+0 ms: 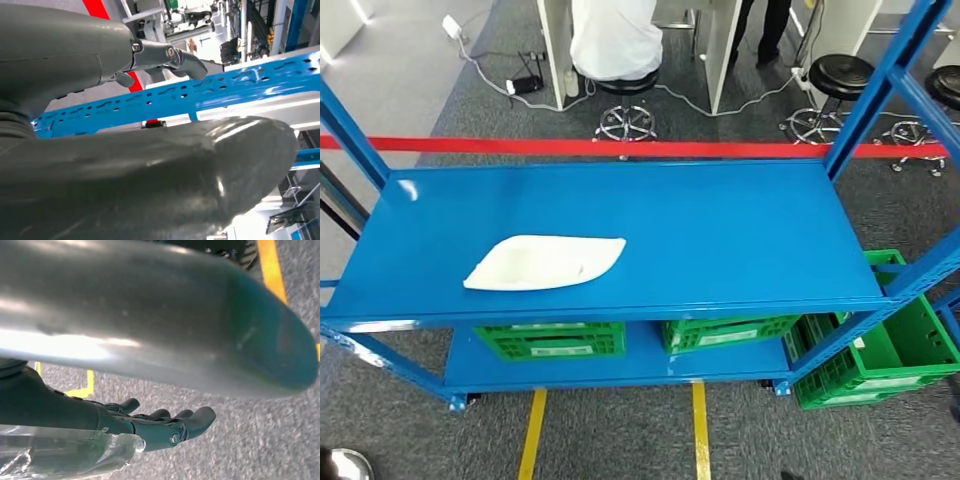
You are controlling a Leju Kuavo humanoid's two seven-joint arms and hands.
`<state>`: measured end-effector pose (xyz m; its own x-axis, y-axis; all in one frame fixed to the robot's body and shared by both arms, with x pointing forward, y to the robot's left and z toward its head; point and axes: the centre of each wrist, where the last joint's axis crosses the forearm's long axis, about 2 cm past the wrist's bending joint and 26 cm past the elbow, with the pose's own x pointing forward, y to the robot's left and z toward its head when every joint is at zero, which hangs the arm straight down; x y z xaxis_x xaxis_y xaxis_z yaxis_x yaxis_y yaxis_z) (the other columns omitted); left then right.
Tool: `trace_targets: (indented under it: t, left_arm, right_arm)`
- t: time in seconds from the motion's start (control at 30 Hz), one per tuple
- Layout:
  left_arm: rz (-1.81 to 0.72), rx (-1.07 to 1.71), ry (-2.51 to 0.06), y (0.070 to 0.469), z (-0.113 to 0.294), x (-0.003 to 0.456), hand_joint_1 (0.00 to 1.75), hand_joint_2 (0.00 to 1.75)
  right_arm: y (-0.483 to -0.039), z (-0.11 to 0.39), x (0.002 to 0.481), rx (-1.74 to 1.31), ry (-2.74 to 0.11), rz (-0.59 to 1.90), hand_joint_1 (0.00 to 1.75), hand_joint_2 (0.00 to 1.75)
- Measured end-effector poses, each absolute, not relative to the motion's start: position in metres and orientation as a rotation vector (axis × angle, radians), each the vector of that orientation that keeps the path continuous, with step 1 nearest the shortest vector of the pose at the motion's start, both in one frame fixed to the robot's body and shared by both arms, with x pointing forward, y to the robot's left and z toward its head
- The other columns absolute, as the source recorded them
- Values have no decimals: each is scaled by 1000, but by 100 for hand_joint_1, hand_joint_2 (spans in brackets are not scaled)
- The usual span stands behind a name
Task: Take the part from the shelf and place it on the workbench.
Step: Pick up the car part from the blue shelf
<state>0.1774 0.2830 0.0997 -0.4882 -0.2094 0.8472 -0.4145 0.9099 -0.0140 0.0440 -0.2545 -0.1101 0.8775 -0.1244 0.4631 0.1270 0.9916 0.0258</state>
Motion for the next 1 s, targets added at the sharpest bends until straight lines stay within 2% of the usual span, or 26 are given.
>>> trace_targets:
  t: [1.0]
  left_arm:
    - [263, 447, -2091, 283, 99, 176, 0, 0]
  right_arm:
    - [-254, -110, 44, -5, -479, -128, 0, 0]
